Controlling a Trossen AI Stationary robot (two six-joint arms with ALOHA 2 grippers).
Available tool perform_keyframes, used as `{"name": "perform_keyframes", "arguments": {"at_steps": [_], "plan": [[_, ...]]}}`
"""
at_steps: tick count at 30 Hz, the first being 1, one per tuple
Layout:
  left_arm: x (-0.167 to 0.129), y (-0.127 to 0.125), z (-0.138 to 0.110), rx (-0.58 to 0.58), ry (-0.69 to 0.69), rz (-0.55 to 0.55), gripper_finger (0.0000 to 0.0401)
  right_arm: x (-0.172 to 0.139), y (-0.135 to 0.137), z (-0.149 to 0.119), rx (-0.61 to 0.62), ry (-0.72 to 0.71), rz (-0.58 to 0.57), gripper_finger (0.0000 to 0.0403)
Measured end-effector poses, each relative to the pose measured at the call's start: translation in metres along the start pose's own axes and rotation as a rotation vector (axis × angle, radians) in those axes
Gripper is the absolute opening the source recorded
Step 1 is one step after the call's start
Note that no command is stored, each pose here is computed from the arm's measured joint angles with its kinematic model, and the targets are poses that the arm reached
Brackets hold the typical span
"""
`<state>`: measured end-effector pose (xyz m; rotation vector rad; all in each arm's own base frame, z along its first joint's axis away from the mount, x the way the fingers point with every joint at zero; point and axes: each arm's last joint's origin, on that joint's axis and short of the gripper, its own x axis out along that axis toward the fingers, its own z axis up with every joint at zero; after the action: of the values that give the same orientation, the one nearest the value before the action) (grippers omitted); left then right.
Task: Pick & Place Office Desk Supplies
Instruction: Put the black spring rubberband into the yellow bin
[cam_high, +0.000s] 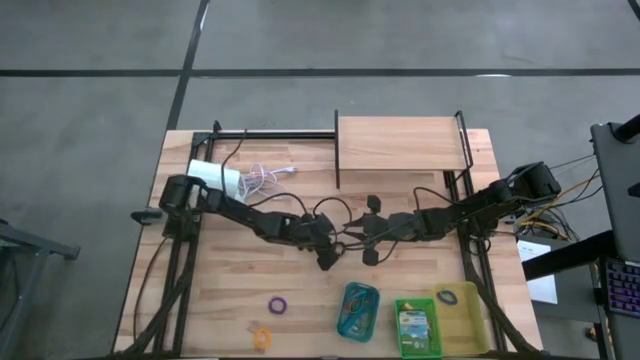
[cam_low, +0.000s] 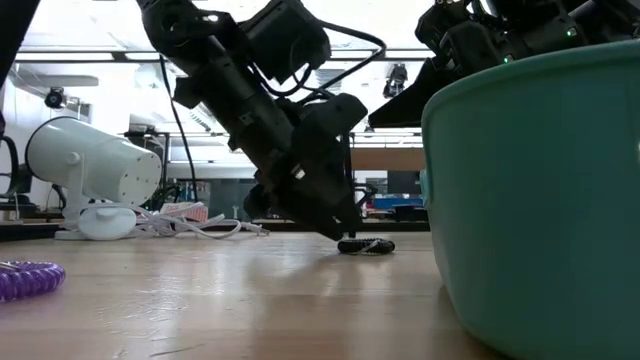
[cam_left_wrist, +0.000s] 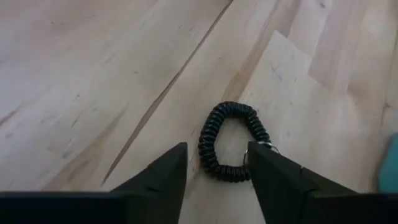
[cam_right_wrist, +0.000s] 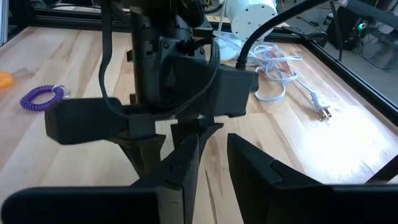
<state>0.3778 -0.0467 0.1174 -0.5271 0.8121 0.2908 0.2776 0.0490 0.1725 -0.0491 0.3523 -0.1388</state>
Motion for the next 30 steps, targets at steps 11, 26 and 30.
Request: {"name": "perform_keyframes", "arguments": {"at_steps": [11, 26, 30], "plan": [[-0.048, -0.001, 0.016, 0.045, 0.014, 0.030, 0.0193, 0.000, 0.000, 0.000, 0.000, 0.000, 0.000, 0.0080], [-0.090, 0.003, 0.025, 0.272, -0.204, -0.023, 0.0189, 0.000, 0.000, 0.000, 0.000, 0.000, 0.000, 0.0075], [-0.097, 0.014, 0.014, 0.359, -0.389, -0.087, 0.0188, 0.000, 0.000, 0.000, 0.000, 0.000, -0.001, 0.0081]]}}
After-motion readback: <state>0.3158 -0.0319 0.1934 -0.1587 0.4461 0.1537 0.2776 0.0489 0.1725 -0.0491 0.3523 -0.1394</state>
